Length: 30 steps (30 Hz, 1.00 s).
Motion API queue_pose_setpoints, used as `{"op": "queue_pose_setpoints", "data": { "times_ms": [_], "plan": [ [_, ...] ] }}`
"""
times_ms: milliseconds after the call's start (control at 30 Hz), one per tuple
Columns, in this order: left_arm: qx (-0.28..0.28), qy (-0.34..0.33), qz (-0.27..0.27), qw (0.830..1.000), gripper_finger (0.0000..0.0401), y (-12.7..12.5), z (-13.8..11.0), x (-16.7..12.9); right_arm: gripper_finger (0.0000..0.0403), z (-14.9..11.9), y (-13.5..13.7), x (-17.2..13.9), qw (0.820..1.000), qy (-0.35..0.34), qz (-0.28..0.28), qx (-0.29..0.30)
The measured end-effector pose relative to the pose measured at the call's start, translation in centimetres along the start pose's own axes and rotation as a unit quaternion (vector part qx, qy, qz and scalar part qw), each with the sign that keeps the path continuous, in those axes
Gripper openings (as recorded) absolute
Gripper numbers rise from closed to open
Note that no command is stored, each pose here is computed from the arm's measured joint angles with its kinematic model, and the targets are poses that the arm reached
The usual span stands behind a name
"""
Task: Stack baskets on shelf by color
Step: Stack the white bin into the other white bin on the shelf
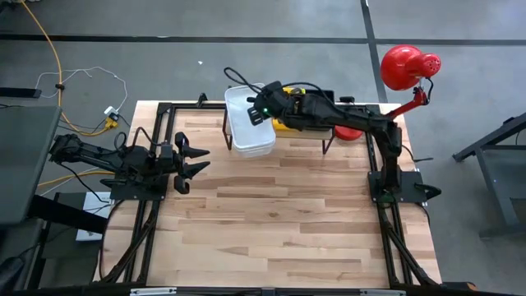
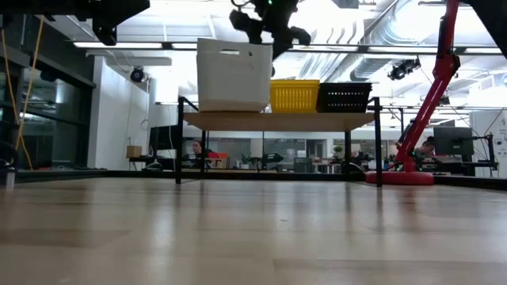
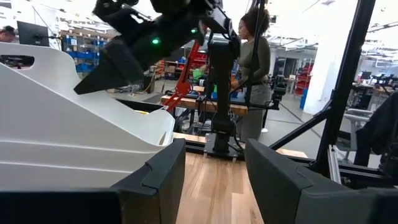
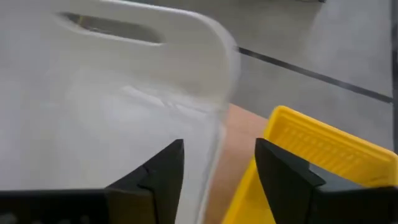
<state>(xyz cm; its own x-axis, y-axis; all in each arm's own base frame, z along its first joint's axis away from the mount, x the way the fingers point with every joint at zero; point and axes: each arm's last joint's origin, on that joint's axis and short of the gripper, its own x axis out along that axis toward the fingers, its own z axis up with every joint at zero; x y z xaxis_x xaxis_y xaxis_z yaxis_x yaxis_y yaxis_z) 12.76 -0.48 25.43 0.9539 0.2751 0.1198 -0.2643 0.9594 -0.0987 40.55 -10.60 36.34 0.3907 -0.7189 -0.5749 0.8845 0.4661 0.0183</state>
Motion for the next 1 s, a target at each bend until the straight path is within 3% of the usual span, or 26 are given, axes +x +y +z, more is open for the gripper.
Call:
{"op": "queue_pose_setpoints", "data": {
  "times_ms": [200,333,433,667,1000],
  "plan": [
    [0.001,0.003,0.000,1.000,0.0156,0.0,-0.1,0.0,0.0188,-0.1,-0.7,1.1,1.000,0.006,-0.015,0.015],
    [0.001,0.003,0.001,1.000,0.0156,0.0,-0.1,0.0,0.0169,0.0,-0.5,1.0,1.000,-0.002,-0.010,0.021],
    [0.000,0.002,0.001,1.000,0.0156,0.0,-0.1,0.0,0.0134,0.0,-0.3,0.9,1.000,-0.009,-0.007,0.020],
    [0.000,0.002,0.002,1.000,0.0156,0.0,-0.1,0.0,0.0010,0.1,-0.2,0.8,1.000,-0.016,-0.003,0.025],
    [0.000,0.002,0.002,1.000,0.0156,0.0,0.0,0.0,0.0002,1.8,-0.2,-0.5,0.998,-0.036,0.016,0.050]
  ]
}}
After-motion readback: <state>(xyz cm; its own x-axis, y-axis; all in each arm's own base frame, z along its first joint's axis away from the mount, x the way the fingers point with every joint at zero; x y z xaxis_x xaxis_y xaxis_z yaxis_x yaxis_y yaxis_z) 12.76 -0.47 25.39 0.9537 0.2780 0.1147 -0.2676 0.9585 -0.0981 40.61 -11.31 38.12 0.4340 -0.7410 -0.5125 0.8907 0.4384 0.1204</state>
